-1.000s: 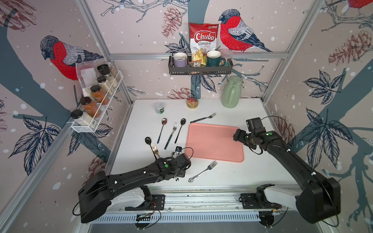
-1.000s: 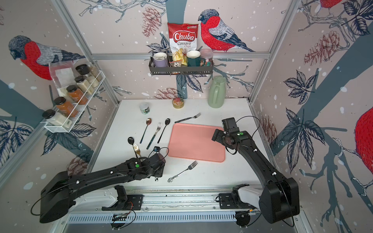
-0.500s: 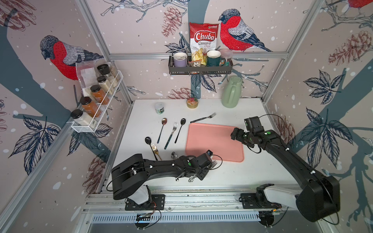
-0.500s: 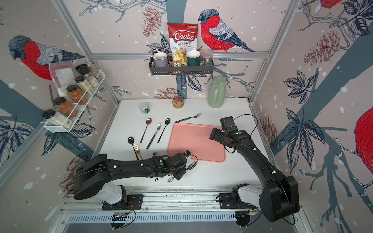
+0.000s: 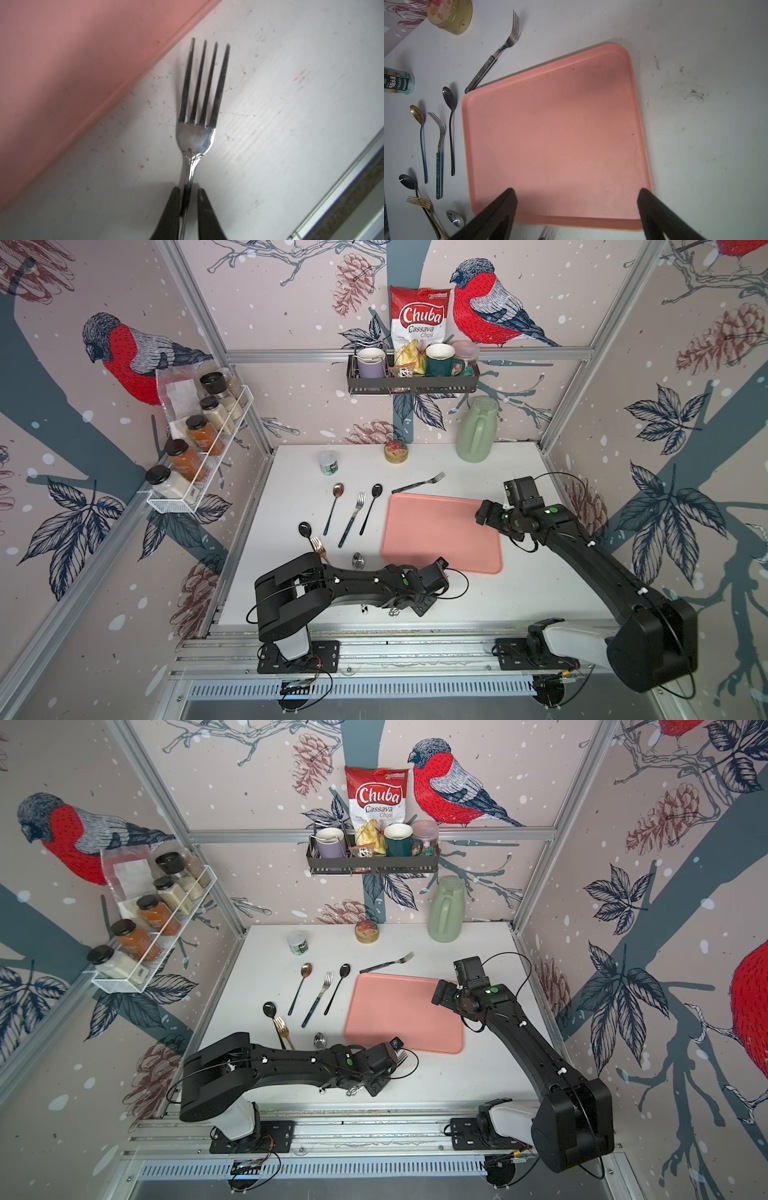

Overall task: Set the spoon and fork side by side
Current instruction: Pick up the fork at the center of the board, then adjust the tray at the center of the board.

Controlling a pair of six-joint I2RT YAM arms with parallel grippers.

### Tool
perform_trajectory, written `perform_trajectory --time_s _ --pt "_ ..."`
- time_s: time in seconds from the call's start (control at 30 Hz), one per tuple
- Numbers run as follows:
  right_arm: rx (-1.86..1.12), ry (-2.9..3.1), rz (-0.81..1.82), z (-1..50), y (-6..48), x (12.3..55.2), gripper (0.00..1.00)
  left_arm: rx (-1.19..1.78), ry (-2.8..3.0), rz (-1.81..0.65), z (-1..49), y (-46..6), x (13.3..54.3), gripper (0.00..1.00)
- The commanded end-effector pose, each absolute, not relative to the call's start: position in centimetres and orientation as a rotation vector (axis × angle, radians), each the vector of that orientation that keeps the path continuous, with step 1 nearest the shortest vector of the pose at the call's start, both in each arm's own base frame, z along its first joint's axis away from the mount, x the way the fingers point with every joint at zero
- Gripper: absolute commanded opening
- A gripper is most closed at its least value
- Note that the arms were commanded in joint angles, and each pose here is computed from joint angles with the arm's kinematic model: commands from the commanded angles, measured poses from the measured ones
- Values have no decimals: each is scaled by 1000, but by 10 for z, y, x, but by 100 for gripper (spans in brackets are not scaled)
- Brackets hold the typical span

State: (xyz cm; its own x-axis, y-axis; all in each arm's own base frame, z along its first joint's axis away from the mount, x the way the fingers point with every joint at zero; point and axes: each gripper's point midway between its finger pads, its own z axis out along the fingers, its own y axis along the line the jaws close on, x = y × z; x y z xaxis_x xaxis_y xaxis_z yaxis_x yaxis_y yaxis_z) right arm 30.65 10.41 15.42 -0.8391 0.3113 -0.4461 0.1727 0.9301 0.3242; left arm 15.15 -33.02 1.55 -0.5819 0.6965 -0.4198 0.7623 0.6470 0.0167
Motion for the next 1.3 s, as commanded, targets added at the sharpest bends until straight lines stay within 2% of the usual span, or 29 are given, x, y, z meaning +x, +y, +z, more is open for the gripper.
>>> perform_trajectory --time_s 0.0,0.17,0.3,0.4,0.53,0.67,0.77,0.83,0.97,1.13,1.27 --pt "334 2588 359 154 102 306 93 1178 2521 -102 7 -309 150 5" --pt "334 2584 369 157 101 307 93 1132 2500 -79 25 -310 158 0" --pt "338 2584 358 158 97 308 93 1051 2439 -63 66 -307 172 0" --pt "394 2597 312 150 81 306 95 869 2424 -52 109 -296 198 0" --pt "566 2641 122 119 36 304 98 679 2429 -79 142 -285 233 0" --pt "514 2717 0 98 30 312 99 501 2405 10 162 -278 273 0" --pt "427 2790 -74 85 37 324 98 360 2410 130 162 -273 300 0" --pt "373 2815 -78 76 44 333 94 292 2429 187 153 -273 312 0" --pt "293 2849 -122 59 48 346 82 252 2413 148 138 -293 331 0" --pt "237 2894 -208 43 43 350 78 148 2477 139 109 -290 350 0" --pt "211 2908 -167 35 44 353 71 99 2499 183 94 -284 360 0"
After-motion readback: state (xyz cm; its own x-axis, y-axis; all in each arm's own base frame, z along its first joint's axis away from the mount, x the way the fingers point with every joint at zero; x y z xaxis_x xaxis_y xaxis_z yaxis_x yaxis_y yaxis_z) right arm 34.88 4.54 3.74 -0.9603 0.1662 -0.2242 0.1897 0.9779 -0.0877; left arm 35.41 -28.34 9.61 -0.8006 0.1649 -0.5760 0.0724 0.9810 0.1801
